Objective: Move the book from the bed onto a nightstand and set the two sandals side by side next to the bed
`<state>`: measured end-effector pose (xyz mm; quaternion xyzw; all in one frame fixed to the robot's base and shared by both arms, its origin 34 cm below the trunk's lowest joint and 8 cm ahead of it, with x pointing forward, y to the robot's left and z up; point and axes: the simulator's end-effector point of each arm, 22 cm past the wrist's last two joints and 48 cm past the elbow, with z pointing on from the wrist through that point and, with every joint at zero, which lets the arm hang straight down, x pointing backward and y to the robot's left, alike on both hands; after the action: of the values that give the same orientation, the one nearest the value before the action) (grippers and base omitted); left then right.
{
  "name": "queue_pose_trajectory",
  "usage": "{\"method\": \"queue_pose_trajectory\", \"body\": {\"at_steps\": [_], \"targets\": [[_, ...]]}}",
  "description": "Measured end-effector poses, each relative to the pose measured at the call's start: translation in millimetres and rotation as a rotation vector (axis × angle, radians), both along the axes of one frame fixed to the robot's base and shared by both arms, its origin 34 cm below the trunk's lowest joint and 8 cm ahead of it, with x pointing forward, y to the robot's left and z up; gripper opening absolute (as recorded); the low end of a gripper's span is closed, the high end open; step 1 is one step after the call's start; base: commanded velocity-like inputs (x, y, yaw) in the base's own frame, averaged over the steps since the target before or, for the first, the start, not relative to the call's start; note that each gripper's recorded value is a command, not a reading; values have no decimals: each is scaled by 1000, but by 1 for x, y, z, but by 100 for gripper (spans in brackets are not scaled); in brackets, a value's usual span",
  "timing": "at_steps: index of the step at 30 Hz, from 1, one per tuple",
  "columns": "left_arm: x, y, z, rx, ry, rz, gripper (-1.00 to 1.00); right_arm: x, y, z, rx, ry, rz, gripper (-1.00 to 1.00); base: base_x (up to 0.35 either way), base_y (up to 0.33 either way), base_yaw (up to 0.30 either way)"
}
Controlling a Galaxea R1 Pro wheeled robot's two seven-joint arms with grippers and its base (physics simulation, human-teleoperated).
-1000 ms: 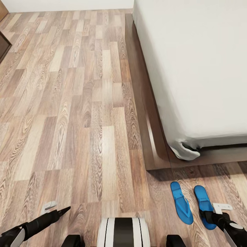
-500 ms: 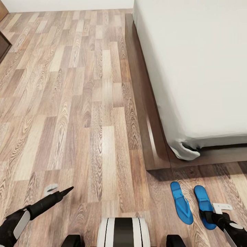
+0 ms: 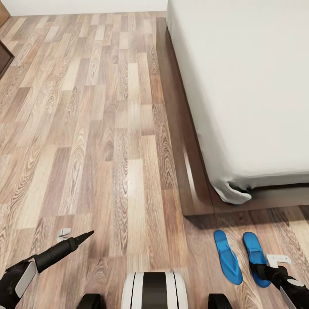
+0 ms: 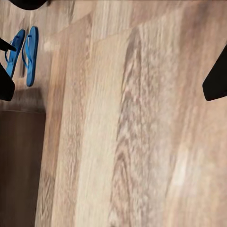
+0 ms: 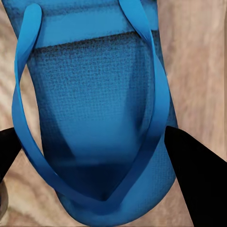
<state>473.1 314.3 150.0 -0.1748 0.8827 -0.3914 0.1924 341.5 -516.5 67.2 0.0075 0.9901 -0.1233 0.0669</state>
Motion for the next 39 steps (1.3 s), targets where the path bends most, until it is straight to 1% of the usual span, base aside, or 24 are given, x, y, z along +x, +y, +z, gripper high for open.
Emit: {"method": "queue_pose_trajectory", "body": {"at_steps": [23,26,31,39], "targets": [[-2,-1,-3,3,7,3,100,0,0,0,0,0,0,-100,23,31,0],[-2,-1,-4,9,10,4,100,0,0,0,0,0,0,-100,0,0,0],[-10,2,-17,31,43,9,100,-9,0,-6,0,21,0,-100,0,0,0],[-10,4,-18,40,47,11,100,-9,0,-6,0,21,0,-100,0,0,0]]}}
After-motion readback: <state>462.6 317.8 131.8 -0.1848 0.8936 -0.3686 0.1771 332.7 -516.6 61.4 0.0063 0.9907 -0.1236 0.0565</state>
